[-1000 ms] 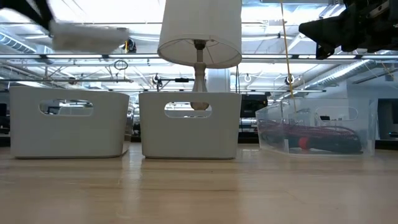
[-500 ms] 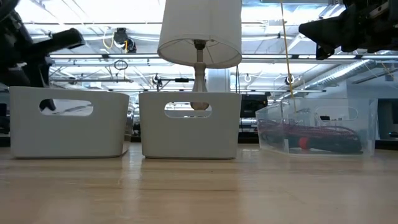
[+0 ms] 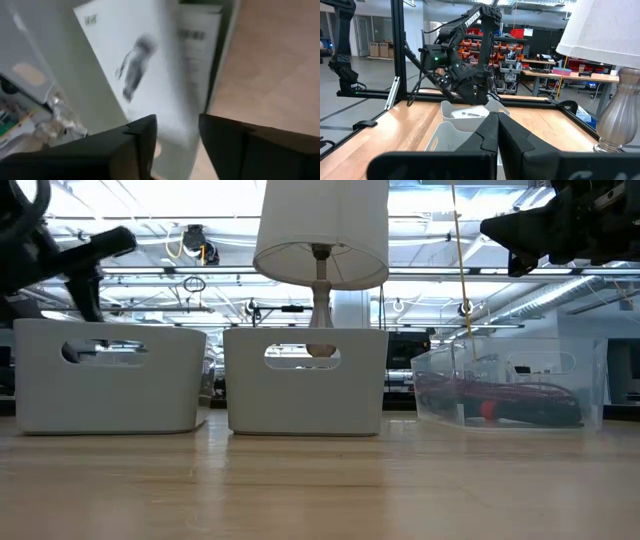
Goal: Pick and place items into bin
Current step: Adjust the left gray bin
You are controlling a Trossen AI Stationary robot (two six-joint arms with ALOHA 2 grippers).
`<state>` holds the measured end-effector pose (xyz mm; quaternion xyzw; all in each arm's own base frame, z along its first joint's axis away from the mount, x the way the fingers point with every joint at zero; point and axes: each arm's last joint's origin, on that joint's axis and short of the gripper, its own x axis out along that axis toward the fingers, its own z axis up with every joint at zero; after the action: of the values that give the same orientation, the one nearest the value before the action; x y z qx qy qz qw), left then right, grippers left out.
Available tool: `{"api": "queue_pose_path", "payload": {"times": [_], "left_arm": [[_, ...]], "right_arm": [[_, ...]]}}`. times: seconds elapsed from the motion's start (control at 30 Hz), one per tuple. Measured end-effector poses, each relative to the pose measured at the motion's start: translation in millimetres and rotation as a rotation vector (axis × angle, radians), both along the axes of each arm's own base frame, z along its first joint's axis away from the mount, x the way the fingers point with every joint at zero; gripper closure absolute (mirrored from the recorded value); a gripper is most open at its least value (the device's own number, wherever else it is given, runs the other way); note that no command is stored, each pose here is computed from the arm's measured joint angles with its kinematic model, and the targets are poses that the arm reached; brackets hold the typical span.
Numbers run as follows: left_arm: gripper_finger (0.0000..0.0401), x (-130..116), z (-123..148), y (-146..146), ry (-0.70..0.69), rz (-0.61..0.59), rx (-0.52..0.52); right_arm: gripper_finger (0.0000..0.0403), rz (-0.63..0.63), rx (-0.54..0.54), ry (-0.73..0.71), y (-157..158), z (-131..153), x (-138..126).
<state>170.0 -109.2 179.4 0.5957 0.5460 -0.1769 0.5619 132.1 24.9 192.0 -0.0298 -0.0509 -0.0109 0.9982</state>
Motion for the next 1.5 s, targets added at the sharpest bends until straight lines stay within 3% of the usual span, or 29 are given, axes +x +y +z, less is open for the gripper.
{"api": "queue_pose_path", "payload": {"times": [0.1, 0.3, 0.4, 0.53, 0.63, 0.8, 1.07, 1.27, 1.4, 1.5], "left_arm": [[0.0226, 2.9, 10.1, -1.8, -0.025, 0.025, 0.000], [0.0216, 8.3, 41.0, -7.4, -0.113, 0.124, -0.109], [0.0216, 12.0, 65.0, -12.7, -0.224, 0.317, -0.330], [0.0215, 23.0, 85.2, -17.6, -0.354, 0.683, -0.673], [0.0215, 25.6, 81.8, -18.1, -0.389, 0.894, -0.772], [0.0215, 23.4, 54.9, -30.4, -0.285, 1.002, -0.753], [0.0215, 35.9, 41.0, -46.0, -0.336, 1.032, -0.799], [0.0215, 46.6, 23.2, -43.0, -0.336, 1.116, -0.725], [0.0218, 52.3, 5.7, -44.3, -0.291, 1.090, -0.635], [0.0244, 54.6, -6.6, -47.1, -0.217, 1.051, -0.590]], "right_arm": [[0.0403, 0.000, 0.000, 0.000, 0.0, 0.0, 0.0], [0.0403, 0.000, -0.001, 0.000, 0.0, 0.0, 0.0], [0.0403, 0.000, -0.002, 0.000, 0.0, 0.0, 0.0], [0.0403, 0.000, -0.004, 0.000, 0.0, 0.0, 0.0], [0.0403, 0.000, -0.008, 0.000, 0.0, 0.0, 0.0], [0.0403, -0.001, -0.016, 0.000, 0.0, 0.0, 0.0], [0.0403, -0.001, -0.030, -0.004, 0.1, 0.5, -0.1], [0.0403, -0.001, -0.029, -0.007, 0.1, 0.8, -0.1], [0.0403, -0.001, -0.029, -0.008, 0.1, 0.8, -0.1], [0.0403, -0.001, -0.029, -0.008, 0.1, 0.8, -0.1]]}}
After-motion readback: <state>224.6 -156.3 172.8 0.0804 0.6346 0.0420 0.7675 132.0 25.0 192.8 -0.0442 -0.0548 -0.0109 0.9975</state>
